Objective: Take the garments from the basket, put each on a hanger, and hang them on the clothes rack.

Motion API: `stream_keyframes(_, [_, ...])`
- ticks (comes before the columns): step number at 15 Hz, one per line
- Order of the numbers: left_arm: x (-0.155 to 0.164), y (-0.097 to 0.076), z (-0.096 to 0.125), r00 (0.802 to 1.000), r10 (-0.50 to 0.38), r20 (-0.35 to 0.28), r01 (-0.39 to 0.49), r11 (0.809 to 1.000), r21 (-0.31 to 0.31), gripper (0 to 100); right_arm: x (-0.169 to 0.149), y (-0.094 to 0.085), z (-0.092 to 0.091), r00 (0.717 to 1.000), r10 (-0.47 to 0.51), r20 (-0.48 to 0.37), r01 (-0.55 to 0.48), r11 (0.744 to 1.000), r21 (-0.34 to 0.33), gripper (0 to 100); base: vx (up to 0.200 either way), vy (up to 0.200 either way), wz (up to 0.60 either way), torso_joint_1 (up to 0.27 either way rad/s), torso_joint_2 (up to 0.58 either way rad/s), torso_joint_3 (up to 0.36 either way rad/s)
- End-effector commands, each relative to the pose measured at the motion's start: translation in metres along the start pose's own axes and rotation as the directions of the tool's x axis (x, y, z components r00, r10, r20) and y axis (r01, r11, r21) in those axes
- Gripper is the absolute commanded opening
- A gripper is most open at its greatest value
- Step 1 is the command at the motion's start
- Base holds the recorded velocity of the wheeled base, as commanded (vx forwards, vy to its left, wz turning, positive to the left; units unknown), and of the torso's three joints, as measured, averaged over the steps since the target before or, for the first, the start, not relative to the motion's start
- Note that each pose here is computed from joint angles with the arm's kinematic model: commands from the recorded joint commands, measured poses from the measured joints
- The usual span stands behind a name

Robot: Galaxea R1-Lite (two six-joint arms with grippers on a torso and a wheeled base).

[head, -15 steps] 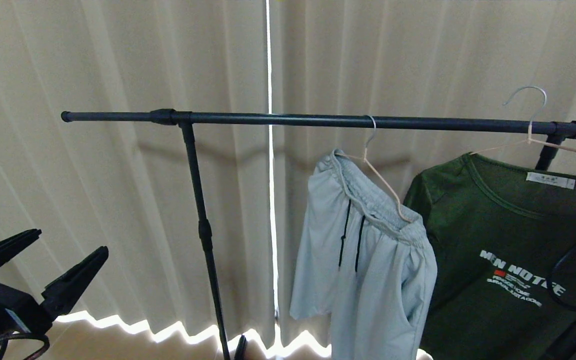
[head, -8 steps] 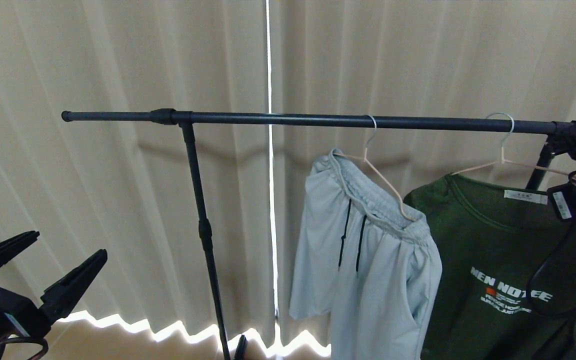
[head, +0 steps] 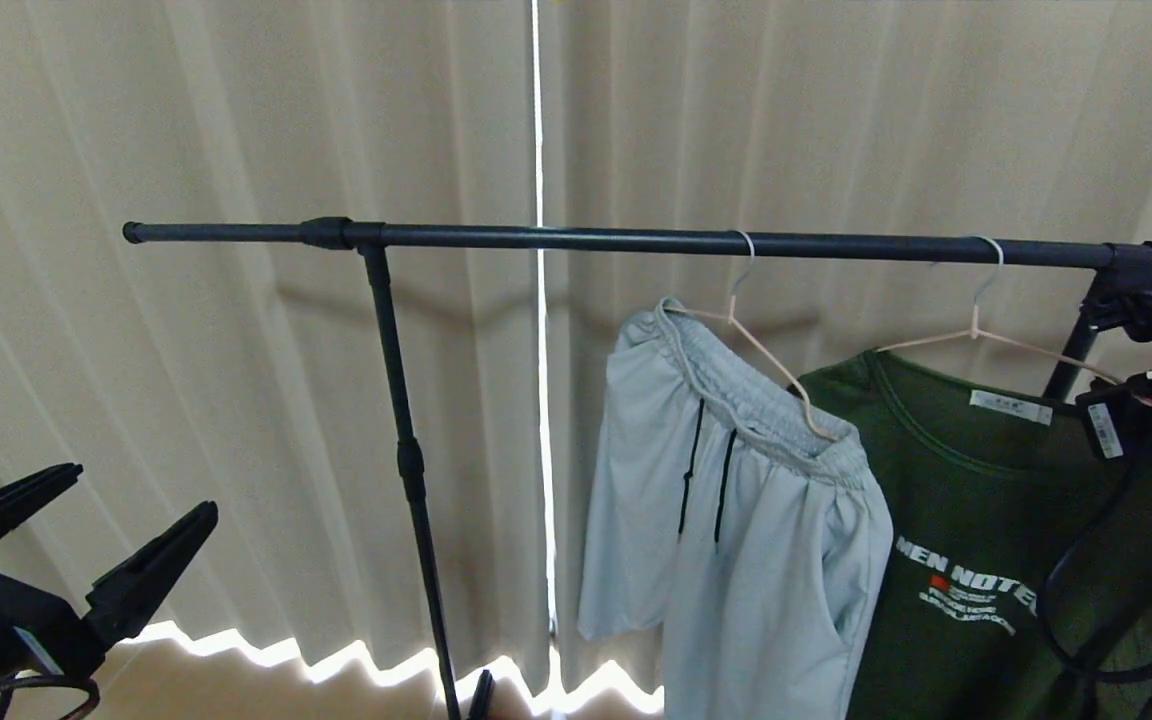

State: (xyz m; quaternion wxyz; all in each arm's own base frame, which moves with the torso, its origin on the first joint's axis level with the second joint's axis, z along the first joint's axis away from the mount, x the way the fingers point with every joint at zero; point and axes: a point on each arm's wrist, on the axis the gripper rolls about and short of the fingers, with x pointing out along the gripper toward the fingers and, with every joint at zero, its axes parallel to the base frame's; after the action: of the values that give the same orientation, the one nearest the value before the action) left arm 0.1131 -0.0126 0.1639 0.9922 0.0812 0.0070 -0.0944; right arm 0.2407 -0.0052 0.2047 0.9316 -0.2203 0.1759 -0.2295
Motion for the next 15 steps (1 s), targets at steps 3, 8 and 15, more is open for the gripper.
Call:
stream_keyframes(3, [0.0,0.005,0.01,0.999,0.033,0.043,-0.033,0.999,-0.002,100,-0.028,-0.012,-0.003,0.974,0.139,0.18,-0.168,0.974,0.153,100,0.0,0.0,0.0,0.0,0.0,0.0])
stream_keyframes(8, [-0.003,0.02,0.016,0.984,0.167,0.058,-0.167,0.986,-0.001,100,-0.043,-0.012,-0.018,0.907,0.3,0.296,-0.376,0.893,0.247,100,0.0,0.0,0.0,0.0,0.0,0.0])
stream_keyframes(15, [-0.021,0.027,0.006,0.954,0.296,0.045,-0.297,0.955,0.013,100,-0.046,-0.013,-0.014,0.9,0.298,0.319,-0.386,0.884,0.264,100,0.0,0.0,0.0,0.0,0.0,0.0])
